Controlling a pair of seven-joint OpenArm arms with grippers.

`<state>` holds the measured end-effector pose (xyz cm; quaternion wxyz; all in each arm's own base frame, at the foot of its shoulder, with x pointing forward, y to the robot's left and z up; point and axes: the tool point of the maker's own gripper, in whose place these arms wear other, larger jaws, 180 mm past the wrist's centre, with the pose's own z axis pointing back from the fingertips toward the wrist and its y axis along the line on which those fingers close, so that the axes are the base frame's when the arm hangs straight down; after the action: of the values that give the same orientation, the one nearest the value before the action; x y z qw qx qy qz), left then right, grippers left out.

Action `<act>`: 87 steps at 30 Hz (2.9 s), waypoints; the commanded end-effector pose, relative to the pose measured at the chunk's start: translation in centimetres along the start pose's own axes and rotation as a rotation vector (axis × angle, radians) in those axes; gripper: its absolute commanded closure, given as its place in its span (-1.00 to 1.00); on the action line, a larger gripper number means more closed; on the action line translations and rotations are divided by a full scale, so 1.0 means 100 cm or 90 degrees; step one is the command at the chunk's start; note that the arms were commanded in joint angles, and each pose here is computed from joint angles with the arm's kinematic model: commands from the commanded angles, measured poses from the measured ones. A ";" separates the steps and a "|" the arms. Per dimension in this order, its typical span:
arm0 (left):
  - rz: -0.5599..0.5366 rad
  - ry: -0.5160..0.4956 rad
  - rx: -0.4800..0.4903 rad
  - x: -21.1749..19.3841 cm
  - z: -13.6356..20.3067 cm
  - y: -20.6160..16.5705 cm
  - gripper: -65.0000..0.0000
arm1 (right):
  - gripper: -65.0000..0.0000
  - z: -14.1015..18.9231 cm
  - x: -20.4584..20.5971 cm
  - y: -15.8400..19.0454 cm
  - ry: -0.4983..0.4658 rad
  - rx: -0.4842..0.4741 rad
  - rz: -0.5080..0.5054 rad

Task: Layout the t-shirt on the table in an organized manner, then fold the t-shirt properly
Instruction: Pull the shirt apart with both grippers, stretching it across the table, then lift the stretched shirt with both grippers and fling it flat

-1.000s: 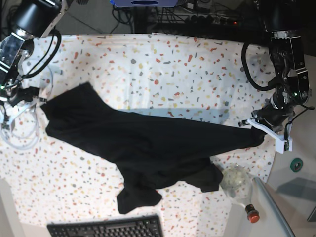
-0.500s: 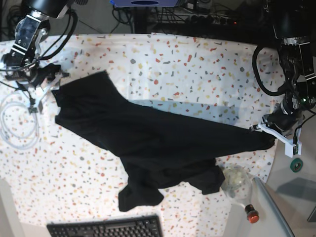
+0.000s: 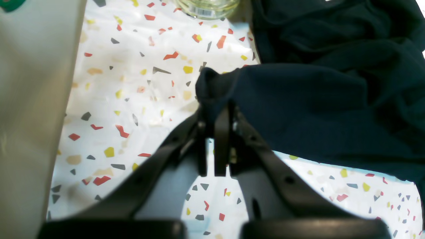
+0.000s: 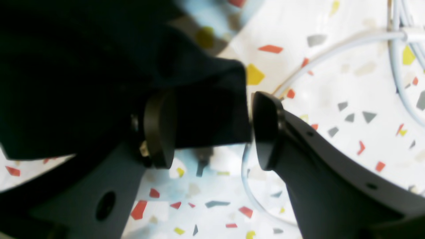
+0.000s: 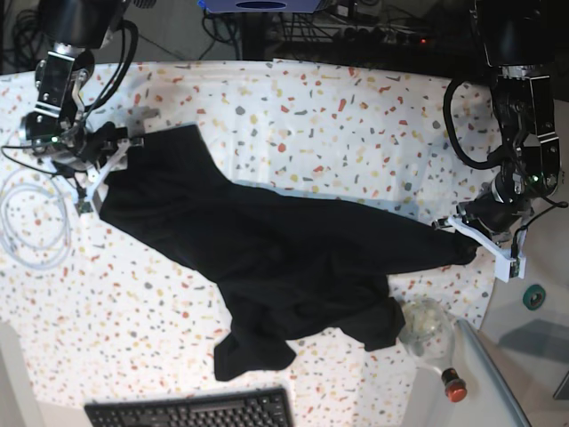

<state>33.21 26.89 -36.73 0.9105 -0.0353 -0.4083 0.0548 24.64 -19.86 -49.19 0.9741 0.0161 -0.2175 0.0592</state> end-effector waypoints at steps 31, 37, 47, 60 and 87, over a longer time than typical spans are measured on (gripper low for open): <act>-0.047 -0.047 -0.011 0.017 0.023 -0.012 1.00 | 1.00 0.056 -0.012 -0.026 0.009 -0.083 0.049; -0.112 -0.075 -0.072 0.034 0.029 -0.058 1.00 | 1.00 0.107 0.020 -0.053 -0.053 -0.169 0.056; -0.263 -0.100 -0.069 0.134 -0.055 -0.143 1.00 | 1.00 0.108 0.191 -0.145 -0.168 -0.208 0.022; -0.213 -0.466 -0.204 0.436 0.072 -0.304 1.00 | 1.00 0.411 0.367 -0.285 -0.539 -0.444 -0.041; -0.289 0.045 -0.129 -0.089 -0.040 -0.137 1.00 | 1.00 0.097 -0.014 -0.114 -0.059 -0.216 -0.075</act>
<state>29.63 12.80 -46.15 0.9190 -0.0268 -0.3432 -0.1923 19.74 -31.27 -42.15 0.9600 -0.1242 -0.2477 -0.0394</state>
